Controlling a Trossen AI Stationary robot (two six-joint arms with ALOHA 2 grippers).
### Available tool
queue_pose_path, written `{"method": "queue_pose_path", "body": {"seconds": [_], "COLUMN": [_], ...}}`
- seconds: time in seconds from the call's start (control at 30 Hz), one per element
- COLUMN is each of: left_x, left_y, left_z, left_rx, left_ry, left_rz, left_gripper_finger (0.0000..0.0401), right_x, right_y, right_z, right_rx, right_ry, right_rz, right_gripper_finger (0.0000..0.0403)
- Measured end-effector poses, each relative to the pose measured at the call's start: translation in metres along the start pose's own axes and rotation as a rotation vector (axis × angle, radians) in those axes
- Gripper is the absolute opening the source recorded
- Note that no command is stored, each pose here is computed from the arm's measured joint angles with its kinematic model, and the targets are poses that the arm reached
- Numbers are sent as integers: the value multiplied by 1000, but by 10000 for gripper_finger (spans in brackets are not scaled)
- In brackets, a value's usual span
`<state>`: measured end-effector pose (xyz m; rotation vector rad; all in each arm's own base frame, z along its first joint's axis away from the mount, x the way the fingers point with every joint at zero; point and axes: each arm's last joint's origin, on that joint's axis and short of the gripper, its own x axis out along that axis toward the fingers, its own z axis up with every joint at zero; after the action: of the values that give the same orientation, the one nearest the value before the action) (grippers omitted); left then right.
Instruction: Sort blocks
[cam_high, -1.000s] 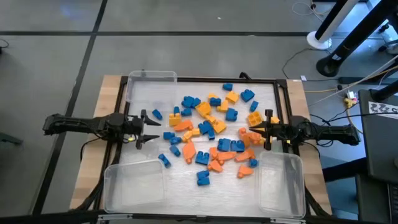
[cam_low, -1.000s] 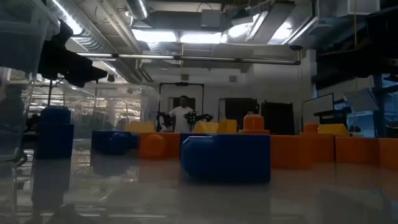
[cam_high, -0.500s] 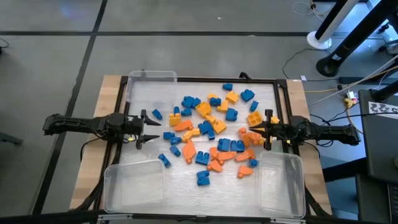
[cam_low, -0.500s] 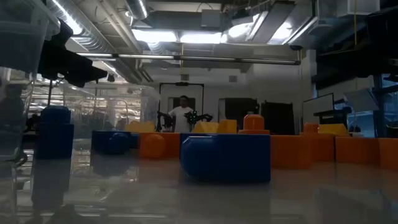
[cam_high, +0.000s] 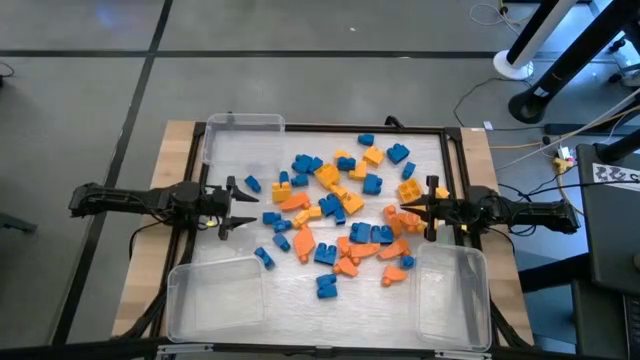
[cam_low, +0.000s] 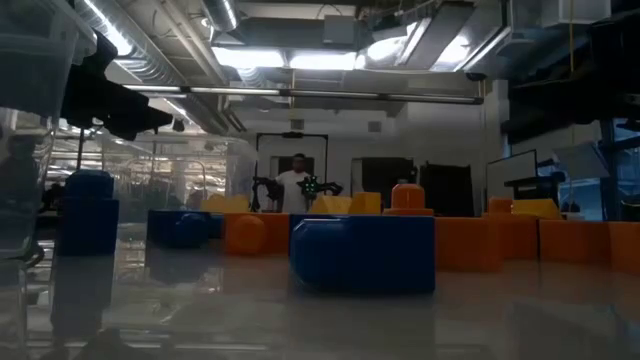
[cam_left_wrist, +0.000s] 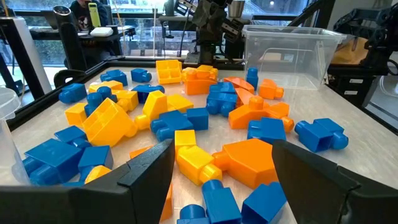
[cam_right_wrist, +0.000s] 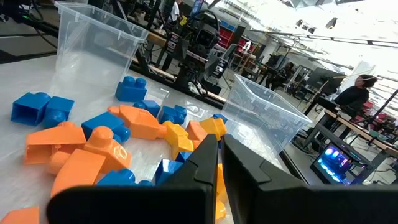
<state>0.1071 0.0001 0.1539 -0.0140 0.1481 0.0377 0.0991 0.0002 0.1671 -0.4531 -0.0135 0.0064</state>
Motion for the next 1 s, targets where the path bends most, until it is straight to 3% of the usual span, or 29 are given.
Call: {"method": "queue_pose_path", "body": {"seconds": [0.57, 1.0], "left_x": [0, 0], "left_y": [0, 0], "left_z": [0, 0], "left_rx": [0, -13], "left_ry": [0, 0], "left_rz": [0, 0], "left_gripper_finger": [260, 260], "right_x": [0, -9], "right_y": [-2, -25], "right_z": [4, 37], "right_rx": [-5, -6], "right_ry": [-34, -97], "right_rz": [-38, -281], "right_gripper_finger": [26, 26]}}
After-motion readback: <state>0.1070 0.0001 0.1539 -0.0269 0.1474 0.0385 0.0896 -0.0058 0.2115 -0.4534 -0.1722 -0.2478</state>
